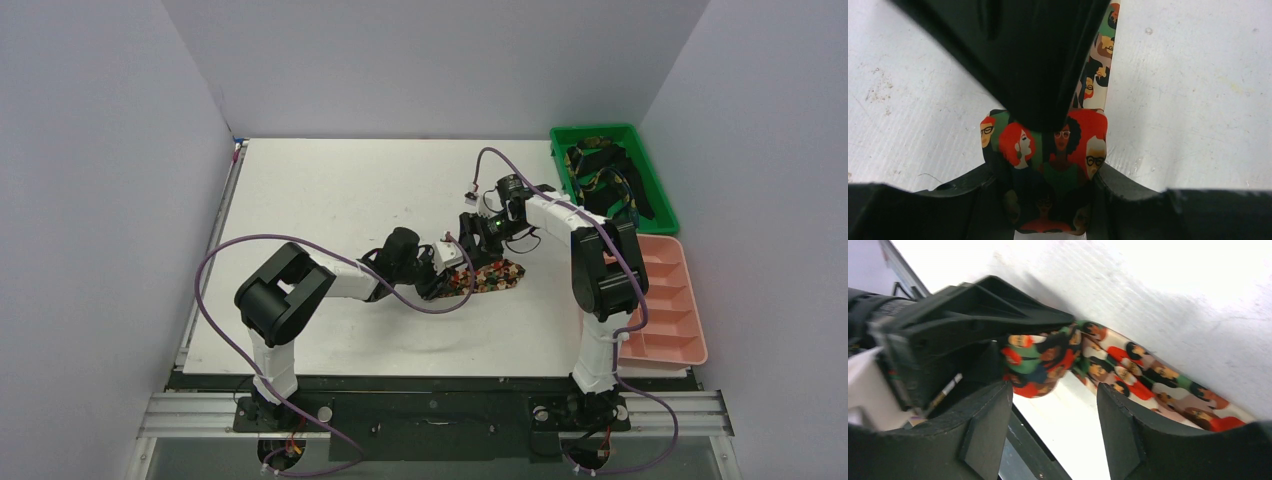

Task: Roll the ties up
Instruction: Roll the tie at the center of the board.

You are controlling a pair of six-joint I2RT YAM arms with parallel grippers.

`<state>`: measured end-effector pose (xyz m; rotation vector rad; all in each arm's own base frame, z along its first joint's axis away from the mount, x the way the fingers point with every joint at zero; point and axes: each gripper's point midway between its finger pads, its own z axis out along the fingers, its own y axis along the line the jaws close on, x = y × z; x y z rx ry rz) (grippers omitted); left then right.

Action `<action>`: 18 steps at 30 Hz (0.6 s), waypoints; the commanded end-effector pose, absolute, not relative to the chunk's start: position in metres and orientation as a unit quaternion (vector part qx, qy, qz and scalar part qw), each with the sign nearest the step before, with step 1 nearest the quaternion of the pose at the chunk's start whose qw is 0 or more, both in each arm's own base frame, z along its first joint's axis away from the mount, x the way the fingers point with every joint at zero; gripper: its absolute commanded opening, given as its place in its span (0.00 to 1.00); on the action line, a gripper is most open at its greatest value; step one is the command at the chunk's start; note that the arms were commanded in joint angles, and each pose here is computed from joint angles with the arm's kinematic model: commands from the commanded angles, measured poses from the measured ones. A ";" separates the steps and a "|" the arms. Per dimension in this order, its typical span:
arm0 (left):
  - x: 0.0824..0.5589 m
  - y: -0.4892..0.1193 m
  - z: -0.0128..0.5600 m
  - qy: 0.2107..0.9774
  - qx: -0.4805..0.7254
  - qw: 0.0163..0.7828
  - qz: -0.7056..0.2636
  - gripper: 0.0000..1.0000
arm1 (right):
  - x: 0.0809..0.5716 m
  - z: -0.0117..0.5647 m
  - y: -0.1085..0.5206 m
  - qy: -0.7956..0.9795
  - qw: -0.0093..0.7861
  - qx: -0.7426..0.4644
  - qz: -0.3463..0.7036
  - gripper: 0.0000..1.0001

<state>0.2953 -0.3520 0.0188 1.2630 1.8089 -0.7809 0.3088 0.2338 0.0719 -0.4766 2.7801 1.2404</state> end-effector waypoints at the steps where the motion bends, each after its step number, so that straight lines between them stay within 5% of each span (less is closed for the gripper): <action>1: 0.275 -0.329 -0.023 0.749 0.522 0.310 -0.266 0.21 | 0.300 0.097 0.260 0.876 0.038 -0.174 0.448 0.59; 10: 0.275 -0.327 -0.024 0.750 0.525 0.305 -0.261 0.28 | 0.282 0.050 0.236 0.903 -0.011 -0.197 0.381 0.50; 14: 0.276 -0.328 -0.023 0.751 0.523 0.305 -0.262 0.30 | 0.274 0.030 0.220 0.908 -0.038 -0.223 0.352 0.27; 17: 0.275 -0.329 -0.022 0.748 0.524 0.306 -0.266 0.37 | 0.279 0.025 0.215 0.913 -0.033 -0.231 0.334 0.00; 18: 0.275 -0.330 -0.019 0.747 0.523 0.308 -0.272 0.39 | 0.281 0.021 0.210 0.919 -0.030 -0.231 0.319 0.00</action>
